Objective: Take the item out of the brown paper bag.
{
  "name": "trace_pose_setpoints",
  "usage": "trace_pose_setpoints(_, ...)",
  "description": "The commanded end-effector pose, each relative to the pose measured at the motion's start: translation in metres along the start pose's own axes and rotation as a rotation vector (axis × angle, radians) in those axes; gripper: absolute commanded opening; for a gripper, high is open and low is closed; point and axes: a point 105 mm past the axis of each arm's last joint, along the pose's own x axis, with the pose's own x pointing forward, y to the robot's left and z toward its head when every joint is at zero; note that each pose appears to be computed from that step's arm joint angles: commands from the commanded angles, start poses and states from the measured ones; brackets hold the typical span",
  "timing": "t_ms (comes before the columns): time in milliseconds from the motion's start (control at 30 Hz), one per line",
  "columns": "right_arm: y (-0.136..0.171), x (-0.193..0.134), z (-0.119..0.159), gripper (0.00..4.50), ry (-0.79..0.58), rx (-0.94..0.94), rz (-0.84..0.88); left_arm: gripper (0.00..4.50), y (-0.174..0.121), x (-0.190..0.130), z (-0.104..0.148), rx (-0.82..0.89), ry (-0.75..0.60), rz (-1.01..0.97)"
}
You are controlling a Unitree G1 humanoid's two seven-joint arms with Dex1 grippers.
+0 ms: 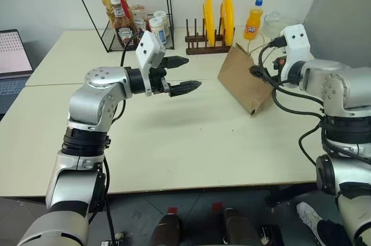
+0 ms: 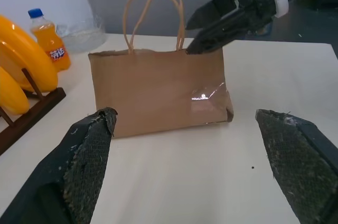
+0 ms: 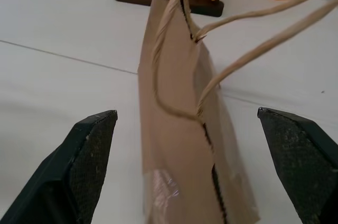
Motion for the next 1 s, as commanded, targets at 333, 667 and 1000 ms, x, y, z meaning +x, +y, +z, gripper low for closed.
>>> trace_pose_setpoints(333, -0.032, 0.020, 0.051, 4.50, -0.155, -0.348, -0.145, 4.49, 0.006, -0.002, -0.003, 0.010, -0.045, 0.072)
trace_pose_setpoints(667, -0.028, 0.023, 0.052, 3.21, -0.090, -0.462, -0.011, 4.50, 0.009, 0.000, 0.002, 0.022, -0.065, 0.085)
trace_pose_setpoints(1000, -0.039, 0.019, 0.061, 1.47, -0.107, -0.484, -0.062, 4.50, 0.011, -0.001, 0.004, 0.043, -0.063, 0.096)
